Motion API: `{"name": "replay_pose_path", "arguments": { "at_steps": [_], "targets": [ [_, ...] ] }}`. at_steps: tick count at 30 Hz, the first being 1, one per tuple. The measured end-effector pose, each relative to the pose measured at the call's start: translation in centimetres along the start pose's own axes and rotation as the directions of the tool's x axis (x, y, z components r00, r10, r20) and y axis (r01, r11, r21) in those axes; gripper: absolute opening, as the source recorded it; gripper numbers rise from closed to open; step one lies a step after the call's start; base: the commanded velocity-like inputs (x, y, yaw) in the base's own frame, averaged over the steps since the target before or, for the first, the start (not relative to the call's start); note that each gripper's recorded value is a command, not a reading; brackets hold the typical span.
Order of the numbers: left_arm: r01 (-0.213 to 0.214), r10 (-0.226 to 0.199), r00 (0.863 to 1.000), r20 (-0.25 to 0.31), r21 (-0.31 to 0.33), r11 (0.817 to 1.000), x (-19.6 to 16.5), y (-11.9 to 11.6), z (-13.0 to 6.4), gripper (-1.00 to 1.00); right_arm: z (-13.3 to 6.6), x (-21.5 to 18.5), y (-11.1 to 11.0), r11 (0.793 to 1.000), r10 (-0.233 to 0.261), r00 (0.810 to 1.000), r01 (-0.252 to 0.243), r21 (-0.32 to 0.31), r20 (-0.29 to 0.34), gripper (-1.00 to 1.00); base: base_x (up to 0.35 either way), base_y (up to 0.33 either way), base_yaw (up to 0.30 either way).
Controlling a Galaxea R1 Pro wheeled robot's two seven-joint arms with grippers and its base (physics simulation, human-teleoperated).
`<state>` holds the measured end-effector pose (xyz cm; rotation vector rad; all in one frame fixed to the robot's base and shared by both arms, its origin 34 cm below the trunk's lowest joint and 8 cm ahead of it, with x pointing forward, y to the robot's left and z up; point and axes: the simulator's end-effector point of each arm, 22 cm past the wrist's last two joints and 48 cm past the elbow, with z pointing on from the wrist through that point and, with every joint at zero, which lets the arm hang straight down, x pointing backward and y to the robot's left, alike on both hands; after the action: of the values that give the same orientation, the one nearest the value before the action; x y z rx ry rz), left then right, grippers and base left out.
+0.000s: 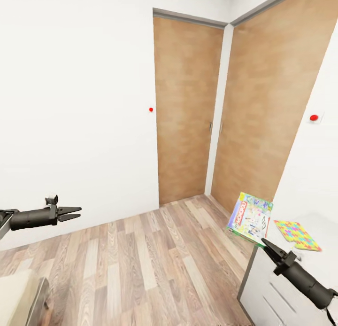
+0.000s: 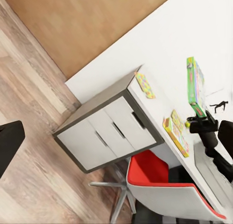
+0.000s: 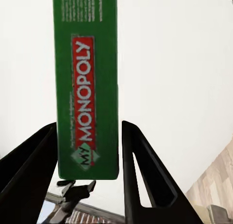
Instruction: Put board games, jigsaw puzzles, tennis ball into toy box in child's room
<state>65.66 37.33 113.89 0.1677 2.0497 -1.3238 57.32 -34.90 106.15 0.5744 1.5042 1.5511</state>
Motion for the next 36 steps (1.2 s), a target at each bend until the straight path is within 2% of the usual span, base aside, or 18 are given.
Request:
{"name": "replay_pose_path", "arguments": {
  "at_steps": [3,9,23,36],
  "targets": [
    [-0.002,0.002,1.000,0.001,0.000,1.000,0.0,0.0,0.0,1.00,0.6,0.3,3.3,0.998,-0.036,0.998,0.034,-0.049,-0.044,-1.00,0.000,0.000,-0.277],
    [-0.001,0.001,1.000,0.000,0.000,1.000,0.0,0.1,0.0,1.00,0.1,1.1,4.8,0.996,-0.077,0.994,0.073,-0.056,-0.074,-1.00,0.000,0.000,-0.277],
    [-0.002,0.002,1.000,0.000,-0.001,1.000,0.0,0.1,0.0,1.00,-2.9,-1.5,5.2,0.997,-0.063,0.998,0.064,-0.045,0.013,-1.00,0.000,0.000,-0.278],
    [-0.003,0.003,1.000,0.001,0.000,1.000,0.0,0.1,0.0,1.00,-4.1,-2.5,5.1,0.997,-0.063,0.997,0.065,-0.038,0.050,-1.00,0.000,0.000,-0.279]
  ]
}}
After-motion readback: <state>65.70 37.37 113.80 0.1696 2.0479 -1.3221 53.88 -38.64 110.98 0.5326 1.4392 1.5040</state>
